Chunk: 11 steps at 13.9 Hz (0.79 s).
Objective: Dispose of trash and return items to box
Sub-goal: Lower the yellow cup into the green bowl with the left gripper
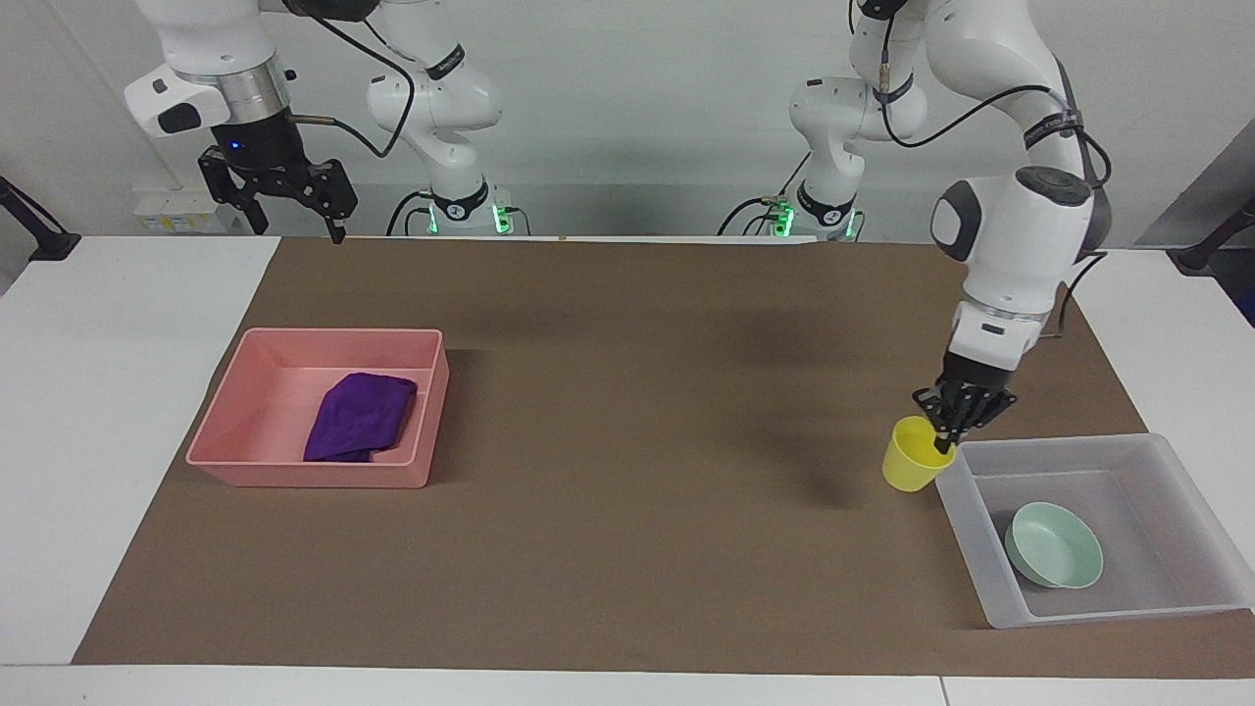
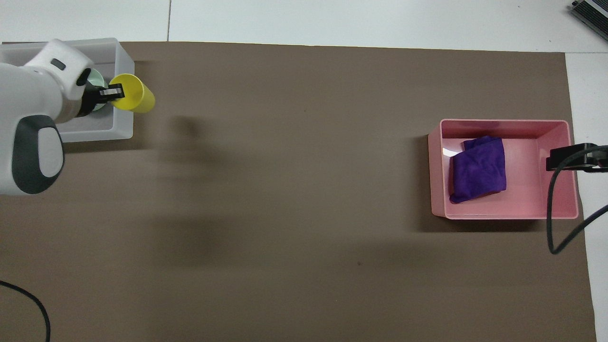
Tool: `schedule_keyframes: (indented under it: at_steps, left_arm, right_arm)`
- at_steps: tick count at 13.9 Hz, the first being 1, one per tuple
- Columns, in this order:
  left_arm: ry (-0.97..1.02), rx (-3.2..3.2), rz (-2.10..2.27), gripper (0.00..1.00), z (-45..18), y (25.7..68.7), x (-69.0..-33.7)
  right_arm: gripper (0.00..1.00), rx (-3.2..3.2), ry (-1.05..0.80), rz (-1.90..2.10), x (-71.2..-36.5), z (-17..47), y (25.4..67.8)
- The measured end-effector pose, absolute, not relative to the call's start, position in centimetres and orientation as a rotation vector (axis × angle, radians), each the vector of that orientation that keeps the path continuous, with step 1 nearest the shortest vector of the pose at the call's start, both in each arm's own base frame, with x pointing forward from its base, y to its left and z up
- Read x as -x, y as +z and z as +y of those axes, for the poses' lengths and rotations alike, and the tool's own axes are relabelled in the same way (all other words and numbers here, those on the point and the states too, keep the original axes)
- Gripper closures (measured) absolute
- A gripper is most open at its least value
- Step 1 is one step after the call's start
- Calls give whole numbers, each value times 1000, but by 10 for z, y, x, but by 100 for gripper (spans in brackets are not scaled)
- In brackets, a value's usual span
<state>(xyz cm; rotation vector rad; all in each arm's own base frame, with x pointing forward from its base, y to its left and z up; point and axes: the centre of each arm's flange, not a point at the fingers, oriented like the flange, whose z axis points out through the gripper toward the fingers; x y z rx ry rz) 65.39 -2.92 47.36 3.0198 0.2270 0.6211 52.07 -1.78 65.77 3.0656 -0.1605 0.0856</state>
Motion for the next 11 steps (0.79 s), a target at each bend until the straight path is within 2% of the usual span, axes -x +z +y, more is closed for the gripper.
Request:
schedule_keyframes:
  at_steps: [6,8,11]
  left_arm:
    - [643,-3009,473,97,108,459,-703]
    - [627,-3006,493,97,133,435,-720]
    - [578,-3013,455,97,134,405,-729]
  right_arm:
    - [0,-3067,63,-161,-519,-18,656]
    - [0,-3067,59,-161,-519,-18,656]
    - [0,-3067,54,-161,-519,-18,654]
